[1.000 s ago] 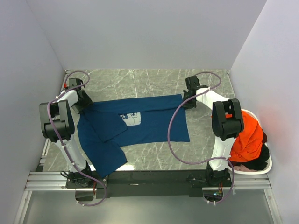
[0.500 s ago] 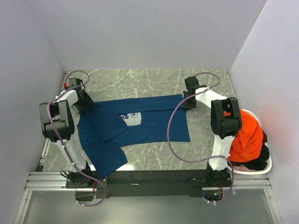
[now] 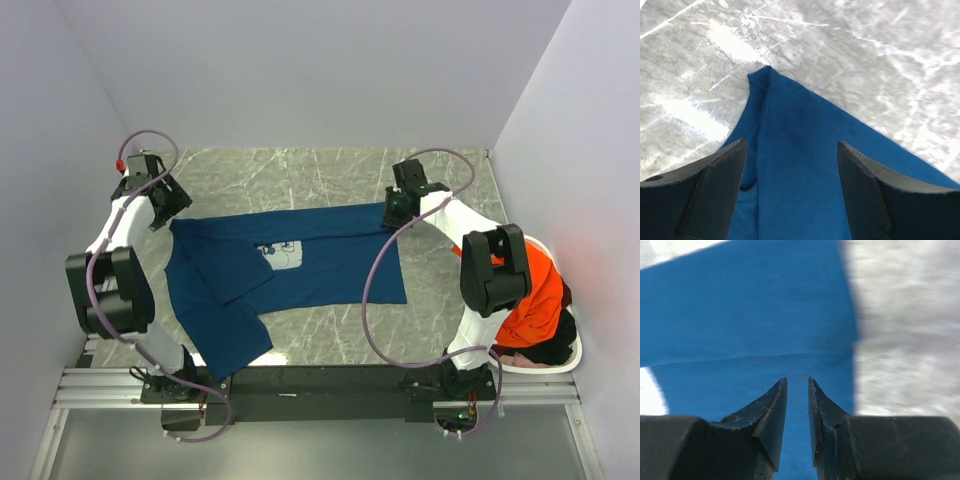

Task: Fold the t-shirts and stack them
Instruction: Fold the tshirt

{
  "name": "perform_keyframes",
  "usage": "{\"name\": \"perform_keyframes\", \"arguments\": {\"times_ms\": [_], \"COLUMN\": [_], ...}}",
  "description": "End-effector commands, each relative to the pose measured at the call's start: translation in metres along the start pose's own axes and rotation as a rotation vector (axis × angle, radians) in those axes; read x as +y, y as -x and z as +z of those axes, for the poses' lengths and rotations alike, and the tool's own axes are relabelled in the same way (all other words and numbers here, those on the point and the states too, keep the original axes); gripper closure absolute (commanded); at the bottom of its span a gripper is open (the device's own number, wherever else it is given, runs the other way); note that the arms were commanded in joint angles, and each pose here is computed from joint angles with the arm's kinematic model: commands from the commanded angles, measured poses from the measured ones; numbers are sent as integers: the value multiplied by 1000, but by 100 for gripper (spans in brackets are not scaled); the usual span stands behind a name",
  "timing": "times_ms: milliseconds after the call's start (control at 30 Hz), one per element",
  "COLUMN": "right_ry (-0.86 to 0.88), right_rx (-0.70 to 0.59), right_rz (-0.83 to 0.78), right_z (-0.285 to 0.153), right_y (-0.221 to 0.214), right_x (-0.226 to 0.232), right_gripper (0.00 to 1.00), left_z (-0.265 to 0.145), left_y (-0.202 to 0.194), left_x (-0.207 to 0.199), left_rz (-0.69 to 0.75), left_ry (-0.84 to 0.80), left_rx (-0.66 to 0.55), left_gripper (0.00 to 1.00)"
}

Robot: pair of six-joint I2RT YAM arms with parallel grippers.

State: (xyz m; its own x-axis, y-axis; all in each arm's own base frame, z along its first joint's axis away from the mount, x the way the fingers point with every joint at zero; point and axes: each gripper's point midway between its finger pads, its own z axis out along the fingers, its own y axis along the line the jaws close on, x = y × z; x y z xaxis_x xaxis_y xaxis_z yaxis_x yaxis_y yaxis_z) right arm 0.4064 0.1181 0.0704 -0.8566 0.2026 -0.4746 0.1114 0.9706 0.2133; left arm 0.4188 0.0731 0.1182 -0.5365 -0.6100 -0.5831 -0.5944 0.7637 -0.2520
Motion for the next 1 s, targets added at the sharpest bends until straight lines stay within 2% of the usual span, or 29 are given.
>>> {"name": "perform_keyframes", "arguments": {"times_ms": [0, 100, 267, 500, 700, 967], "right_ry": [150, 237, 247, 147, 45, 59], "right_rx": [-49, -55, -13, 75, 114, 92], "right_rz": [46, 102, 180, 282, 365, 424], "right_z": [-7, 2, 27, 65, 88, 106], "right_y": [10, 17, 19, 9, 15, 64], "right_x": [38, 57, 65, 47, 20, 3], "right_gripper": [69, 69, 66, 64, 64, 66], "left_z": [-13, -8, 7, 40, 62, 82], "left_y": [-11, -31, -56, -86, -89, -95], "left_x": [-5, -7, -15, -12, -19, -47], "left_rz": [-1, 35, 69, 66, 59, 24], "left_ry": [-32, -25, -22, 2, 9, -44], "left_rx": [7, 45, 106, 209, 257, 318], "left_gripper": [23, 23, 25, 26, 26, 26]}}
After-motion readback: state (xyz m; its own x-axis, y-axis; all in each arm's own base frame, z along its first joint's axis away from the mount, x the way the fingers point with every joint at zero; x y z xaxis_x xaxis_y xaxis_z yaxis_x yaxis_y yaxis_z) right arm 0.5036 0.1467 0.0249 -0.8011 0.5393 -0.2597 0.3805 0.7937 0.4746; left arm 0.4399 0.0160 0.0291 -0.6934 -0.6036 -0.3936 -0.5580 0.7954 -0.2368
